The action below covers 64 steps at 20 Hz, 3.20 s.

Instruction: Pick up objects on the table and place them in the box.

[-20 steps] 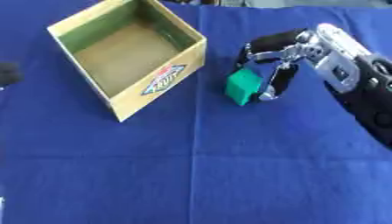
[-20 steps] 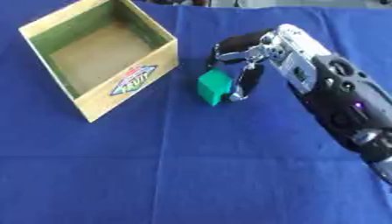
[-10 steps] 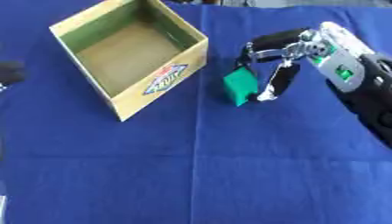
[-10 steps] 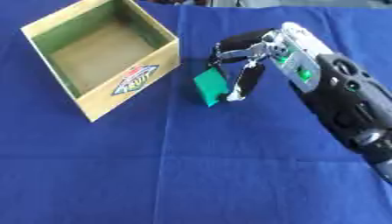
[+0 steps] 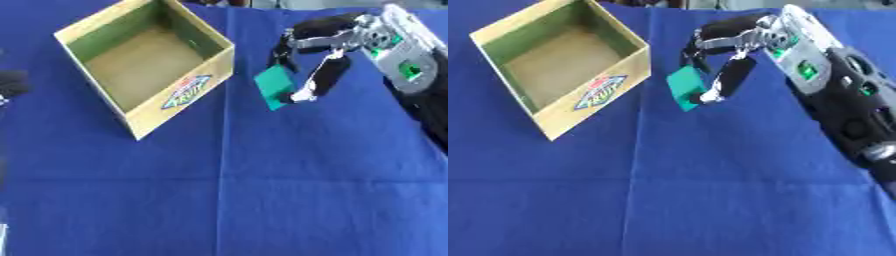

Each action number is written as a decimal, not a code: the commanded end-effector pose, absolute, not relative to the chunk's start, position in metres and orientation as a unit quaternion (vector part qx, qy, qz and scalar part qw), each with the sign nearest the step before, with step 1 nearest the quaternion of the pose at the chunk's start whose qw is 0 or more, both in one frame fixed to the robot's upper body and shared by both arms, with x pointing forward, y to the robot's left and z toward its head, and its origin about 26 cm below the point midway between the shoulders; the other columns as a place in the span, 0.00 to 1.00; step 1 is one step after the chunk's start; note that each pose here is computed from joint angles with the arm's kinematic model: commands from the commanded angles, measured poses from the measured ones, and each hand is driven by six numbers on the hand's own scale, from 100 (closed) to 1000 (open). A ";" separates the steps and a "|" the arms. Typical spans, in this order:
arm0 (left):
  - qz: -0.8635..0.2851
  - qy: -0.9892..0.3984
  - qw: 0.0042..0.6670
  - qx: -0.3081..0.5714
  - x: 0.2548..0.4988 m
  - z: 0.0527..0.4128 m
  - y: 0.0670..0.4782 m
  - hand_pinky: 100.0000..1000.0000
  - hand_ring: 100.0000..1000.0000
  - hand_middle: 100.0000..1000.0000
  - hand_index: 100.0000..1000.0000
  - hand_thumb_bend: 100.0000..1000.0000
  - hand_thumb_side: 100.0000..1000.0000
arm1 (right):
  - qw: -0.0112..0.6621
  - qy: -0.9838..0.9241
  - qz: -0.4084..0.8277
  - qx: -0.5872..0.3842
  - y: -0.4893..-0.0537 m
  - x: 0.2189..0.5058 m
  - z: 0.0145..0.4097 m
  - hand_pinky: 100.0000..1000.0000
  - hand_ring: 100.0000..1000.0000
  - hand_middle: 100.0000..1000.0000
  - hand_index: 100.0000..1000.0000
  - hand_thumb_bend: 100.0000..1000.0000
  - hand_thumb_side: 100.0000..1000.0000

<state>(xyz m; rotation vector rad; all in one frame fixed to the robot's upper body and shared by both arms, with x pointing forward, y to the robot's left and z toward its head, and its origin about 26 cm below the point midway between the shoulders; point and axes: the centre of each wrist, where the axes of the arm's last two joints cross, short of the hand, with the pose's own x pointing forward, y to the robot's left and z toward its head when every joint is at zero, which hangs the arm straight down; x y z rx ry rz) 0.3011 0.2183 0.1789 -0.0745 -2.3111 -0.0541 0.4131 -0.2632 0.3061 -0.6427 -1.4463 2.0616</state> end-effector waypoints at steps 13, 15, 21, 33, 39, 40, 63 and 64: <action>-0.028 -0.919 0.393 -0.020 0.299 0.184 0.223 0.67 0.64 0.70 0.80 0.00 1.00 | 0.198 -0.640 0.683 -0.290 -0.263 0.381 0.380 0.67 0.61 0.15 0.24 0.00 0.47; -0.030 -0.919 0.392 -0.019 0.298 0.184 0.224 0.67 0.64 0.70 0.80 0.00 1.00 | 0.194 -0.654 0.663 -0.308 -0.259 0.383 0.386 0.66 0.61 0.14 0.24 0.00 0.47; -0.034 -0.920 0.390 -0.019 0.298 0.184 0.224 0.67 0.63 0.70 0.80 0.00 1.00 | 0.192 -0.677 0.625 -0.338 -0.245 0.396 0.392 0.66 0.61 0.14 0.24 0.00 0.48; -0.041 -0.924 0.378 -0.033 0.300 0.190 0.218 0.67 0.63 0.70 0.80 0.00 1.00 | 0.210 -0.729 0.536 -0.370 -0.215 0.428 0.396 0.65 0.59 0.13 0.24 0.00 0.43; -0.043 -0.925 0.374 -0.044 0.301 0.192 0.214 0.67 0.63 0.70 0.80 0.00 1.00 | 0.227 -0.740 0.485 -0.406 -0.195 0.448 0.384 0.65 0.58 0.12 0.23 0.00 0.42; -0.043 -0.925 0.375 -0.045 0.301 0.192 0.213 0.67 0.63 0.70 0.80 0.00 1.00 | 0.228 -0.743 0.475 -0.413 -0.191 0.450 0.382 0.64 0.58 0.12 0.23 0.00 0.42; -0.040 -0.926 0.371 -0.054 0.301 0.194 0.210 0.68 0.63 0.70 0.80 0.00 1.00 | 0.213 -0.648 0.541 -0.492 -0.162 0.491 0.289 0.62 0.59 0.14 0.25 0.00 0.51; -0.040 -0.926 0.372 -0.054 0.301 0.194 0.210 0.68 0.63 0.70 0.80 0.00 1.00 | 0.215 -0.645 0.547 -0.489 -0.163 0.491 0.288 0.62 0.60 0.15 0.26 0.00 0.50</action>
